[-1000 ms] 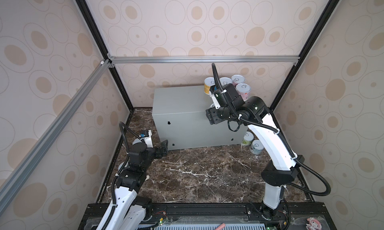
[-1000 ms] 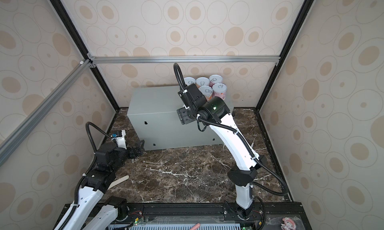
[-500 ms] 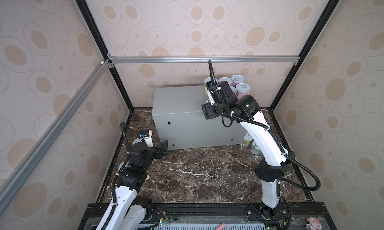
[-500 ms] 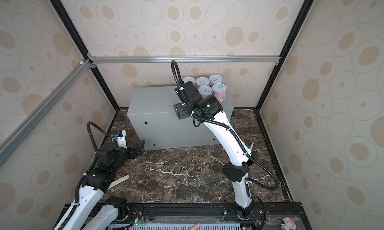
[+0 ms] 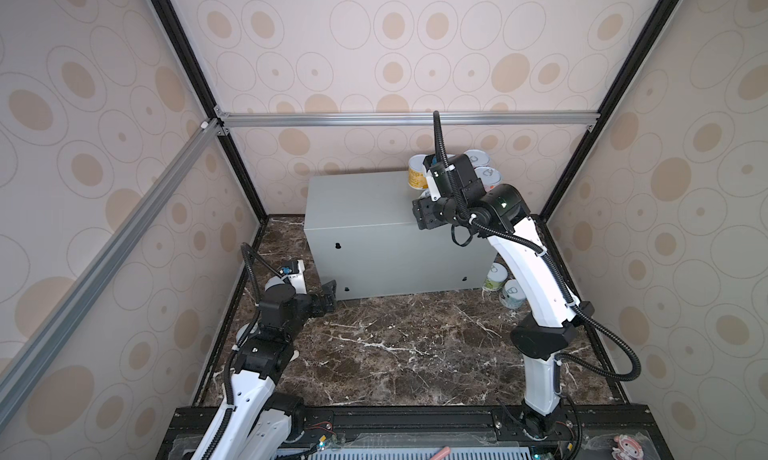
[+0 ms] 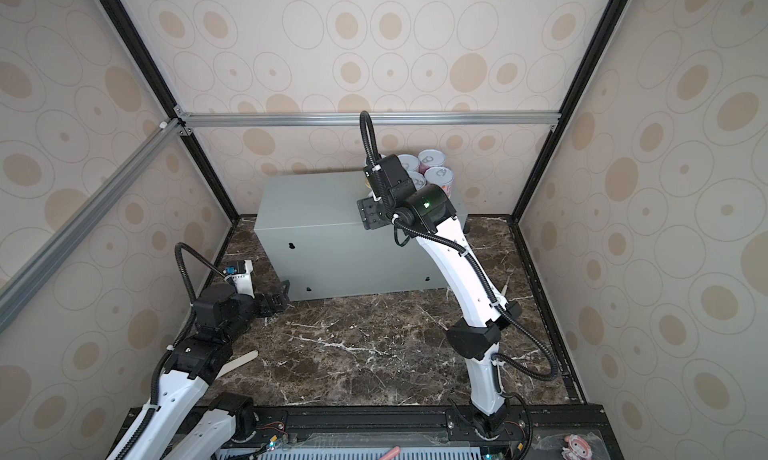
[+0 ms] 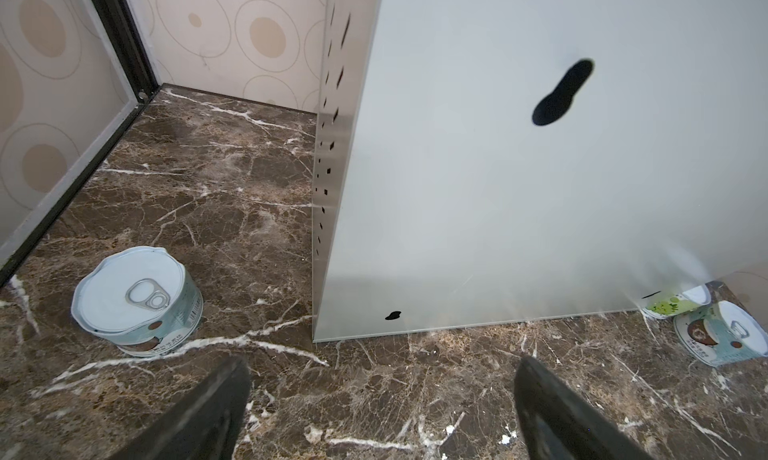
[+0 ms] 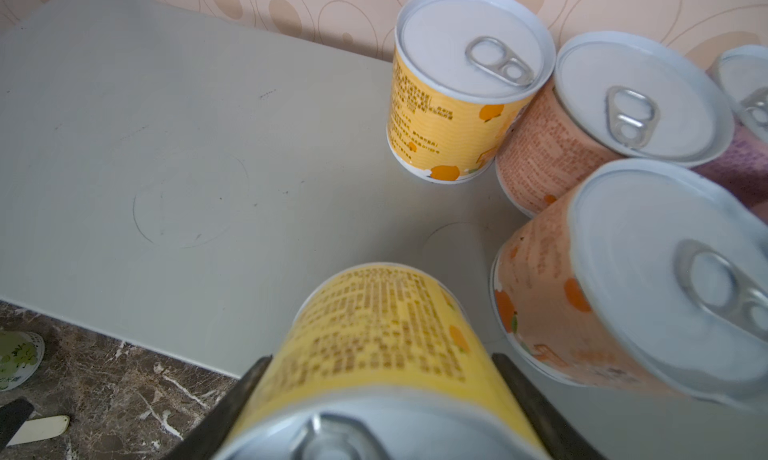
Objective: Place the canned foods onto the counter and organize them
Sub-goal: 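Lower the yellow-labelled can onto the cabinet top beside the grouped cans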
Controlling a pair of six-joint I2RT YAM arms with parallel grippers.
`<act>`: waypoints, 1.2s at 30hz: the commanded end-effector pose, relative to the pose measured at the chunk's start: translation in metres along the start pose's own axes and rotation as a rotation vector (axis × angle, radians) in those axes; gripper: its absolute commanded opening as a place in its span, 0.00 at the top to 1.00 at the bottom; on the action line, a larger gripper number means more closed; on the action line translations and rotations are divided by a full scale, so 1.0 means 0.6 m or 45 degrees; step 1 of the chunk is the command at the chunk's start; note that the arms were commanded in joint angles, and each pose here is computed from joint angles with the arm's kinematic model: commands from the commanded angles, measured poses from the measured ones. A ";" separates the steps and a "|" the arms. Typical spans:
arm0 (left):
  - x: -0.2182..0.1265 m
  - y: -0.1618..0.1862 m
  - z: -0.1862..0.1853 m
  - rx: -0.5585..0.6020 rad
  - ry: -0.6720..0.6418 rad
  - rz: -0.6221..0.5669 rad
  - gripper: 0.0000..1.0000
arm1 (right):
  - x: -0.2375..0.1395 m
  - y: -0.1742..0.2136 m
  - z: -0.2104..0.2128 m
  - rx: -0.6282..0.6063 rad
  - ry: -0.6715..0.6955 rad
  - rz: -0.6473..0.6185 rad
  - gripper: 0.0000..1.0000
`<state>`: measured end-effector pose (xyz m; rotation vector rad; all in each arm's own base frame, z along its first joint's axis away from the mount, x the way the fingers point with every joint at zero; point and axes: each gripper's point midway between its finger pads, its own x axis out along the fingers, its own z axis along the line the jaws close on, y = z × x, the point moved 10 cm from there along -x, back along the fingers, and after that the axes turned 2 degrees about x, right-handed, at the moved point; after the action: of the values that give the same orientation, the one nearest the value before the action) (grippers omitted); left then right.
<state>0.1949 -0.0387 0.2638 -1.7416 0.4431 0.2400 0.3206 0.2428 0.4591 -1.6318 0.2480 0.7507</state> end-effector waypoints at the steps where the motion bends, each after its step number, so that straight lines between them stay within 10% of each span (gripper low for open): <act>1: -0.002 -0.006 -0.002 -0.009 -0.004 -0.026 0.01 | 0.013 -0.012 -0.001 0.018 -0.006 -0.044 0.38; 36: 0.005 -0.003 -0.003 -0.008 0.007 -0.003 0.01 | 0.044 -0.018 -0.011 0.030 0.009 -0.051 0.14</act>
<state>0.1975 -0.0388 0.2605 -1.7363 0.4502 0.2596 0.3468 0.2468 0.4505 -1.6049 0.2336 0.7198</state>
